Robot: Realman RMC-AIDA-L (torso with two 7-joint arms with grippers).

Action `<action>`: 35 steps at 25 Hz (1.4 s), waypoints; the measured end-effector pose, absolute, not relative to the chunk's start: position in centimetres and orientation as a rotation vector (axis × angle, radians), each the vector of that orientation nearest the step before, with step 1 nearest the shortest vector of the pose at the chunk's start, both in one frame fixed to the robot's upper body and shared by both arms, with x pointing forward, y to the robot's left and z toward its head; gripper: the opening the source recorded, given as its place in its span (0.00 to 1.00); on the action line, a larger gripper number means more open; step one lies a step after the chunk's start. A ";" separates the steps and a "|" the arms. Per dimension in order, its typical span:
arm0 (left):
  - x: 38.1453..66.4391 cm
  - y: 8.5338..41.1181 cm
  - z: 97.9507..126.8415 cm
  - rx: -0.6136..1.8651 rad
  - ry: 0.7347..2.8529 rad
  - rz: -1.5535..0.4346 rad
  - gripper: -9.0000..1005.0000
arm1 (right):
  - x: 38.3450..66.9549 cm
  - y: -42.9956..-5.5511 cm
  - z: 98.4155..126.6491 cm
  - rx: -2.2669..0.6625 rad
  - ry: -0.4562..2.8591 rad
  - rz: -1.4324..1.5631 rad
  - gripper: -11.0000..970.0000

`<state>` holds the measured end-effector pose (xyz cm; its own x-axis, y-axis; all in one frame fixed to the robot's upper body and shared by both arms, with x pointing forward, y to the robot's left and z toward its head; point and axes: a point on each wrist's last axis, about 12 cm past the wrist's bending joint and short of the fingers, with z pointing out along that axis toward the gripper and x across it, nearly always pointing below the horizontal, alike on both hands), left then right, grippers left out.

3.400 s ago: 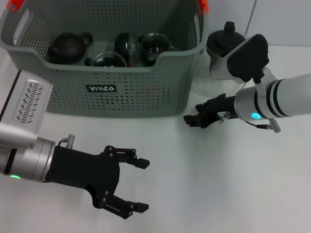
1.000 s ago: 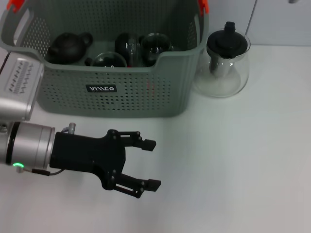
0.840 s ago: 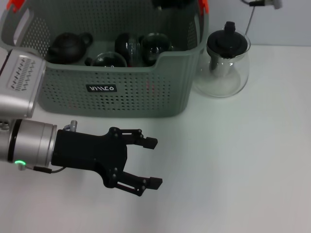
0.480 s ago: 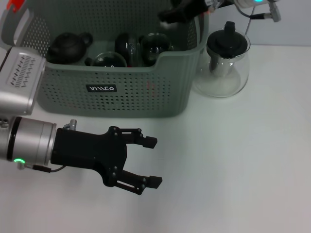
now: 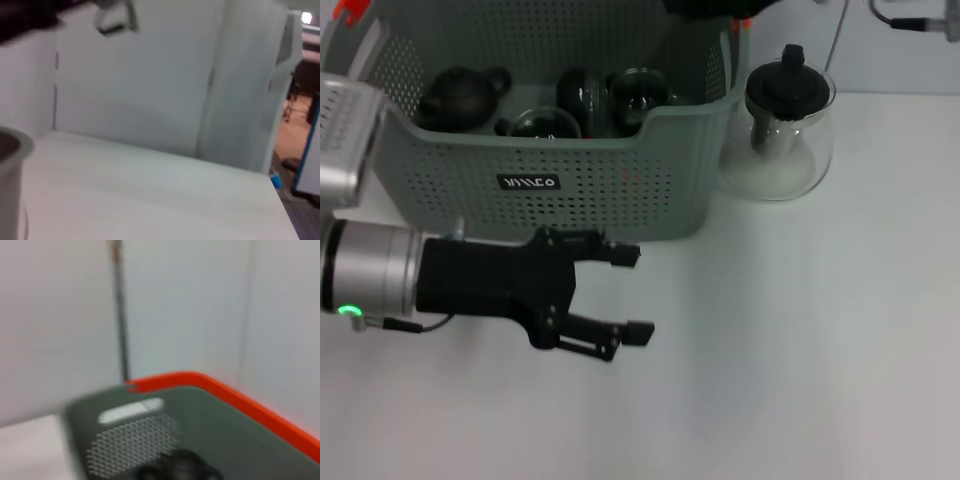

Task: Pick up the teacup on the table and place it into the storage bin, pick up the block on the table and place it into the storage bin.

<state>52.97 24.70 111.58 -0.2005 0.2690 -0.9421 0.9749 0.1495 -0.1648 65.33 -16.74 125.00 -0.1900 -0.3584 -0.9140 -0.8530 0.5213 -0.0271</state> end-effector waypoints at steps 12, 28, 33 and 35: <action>51.9 28.3 112.5 0.989 1.562 -1.101 0.92 | 57.5 -24.0 117.7 -1.062 1.628 0.925 0.81; 51.1 28.8 109.6 0.970 1.730 -1.027 0.92 | 56.2 -24.4 110.9 -1.125 1.809 1.007 0.98; 51.0 28.8 109.5 0.979 1.746 -1.027 0.92 | 56.2 -24.3 110.8 -1.129 1.816 1.006 0.98; 51.0 28.8 109.4 0.981 1.752 -1.027 0.92 | 56.2 -24.3 110.8 -1.128 1.817 1.005 0.98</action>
